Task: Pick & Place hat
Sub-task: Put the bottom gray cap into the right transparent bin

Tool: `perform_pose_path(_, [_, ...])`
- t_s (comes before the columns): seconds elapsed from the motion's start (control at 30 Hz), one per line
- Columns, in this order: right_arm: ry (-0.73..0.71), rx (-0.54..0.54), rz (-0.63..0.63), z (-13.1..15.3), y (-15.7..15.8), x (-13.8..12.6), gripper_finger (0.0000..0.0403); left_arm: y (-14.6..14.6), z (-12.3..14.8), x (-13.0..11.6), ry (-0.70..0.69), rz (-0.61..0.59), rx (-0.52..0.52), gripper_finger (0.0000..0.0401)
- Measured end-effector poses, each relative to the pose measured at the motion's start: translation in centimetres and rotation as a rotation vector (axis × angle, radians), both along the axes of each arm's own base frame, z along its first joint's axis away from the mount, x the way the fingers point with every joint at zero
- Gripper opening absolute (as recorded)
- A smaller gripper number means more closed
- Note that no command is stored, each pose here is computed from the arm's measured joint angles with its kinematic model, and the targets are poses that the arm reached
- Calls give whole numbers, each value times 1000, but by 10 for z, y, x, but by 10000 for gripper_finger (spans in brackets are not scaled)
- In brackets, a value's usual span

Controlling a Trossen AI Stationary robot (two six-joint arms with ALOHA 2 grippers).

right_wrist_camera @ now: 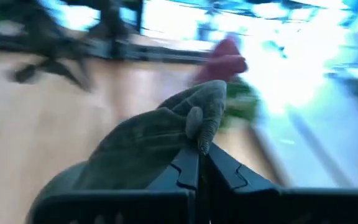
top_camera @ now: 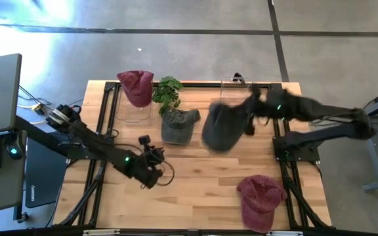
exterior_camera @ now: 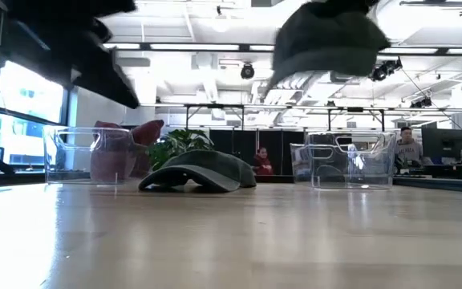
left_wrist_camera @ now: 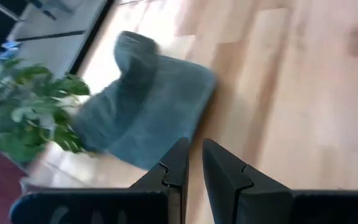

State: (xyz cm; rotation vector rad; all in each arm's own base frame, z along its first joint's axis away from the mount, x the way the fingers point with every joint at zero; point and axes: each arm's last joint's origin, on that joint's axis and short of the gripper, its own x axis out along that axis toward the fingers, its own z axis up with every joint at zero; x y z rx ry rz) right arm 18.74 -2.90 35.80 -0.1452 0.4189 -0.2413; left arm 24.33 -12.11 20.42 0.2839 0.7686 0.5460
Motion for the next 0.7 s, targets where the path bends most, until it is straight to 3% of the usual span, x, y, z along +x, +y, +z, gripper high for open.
perform_pose_path(0.2, [97,-256,-75,17,-49,-17,3,30,3,14,39,53,48,39])
perform_pose_path(0.37, [268,-388,-25,3,-85,-16,2,48,3,21,64,86,41,39])
perform_pose_path(0.5, [438,-353,50,-19,-106,-16,2,52,3,24,80,71,35,39])
perform_pose_path(0.6, [509,-274,89,-36,-117,-15,2,51,3,25,75,65,35,39])
perform_pose_path(0.7, [566,-276,100,-52,-127,-11,2,51,4,25,76,55,39,39])
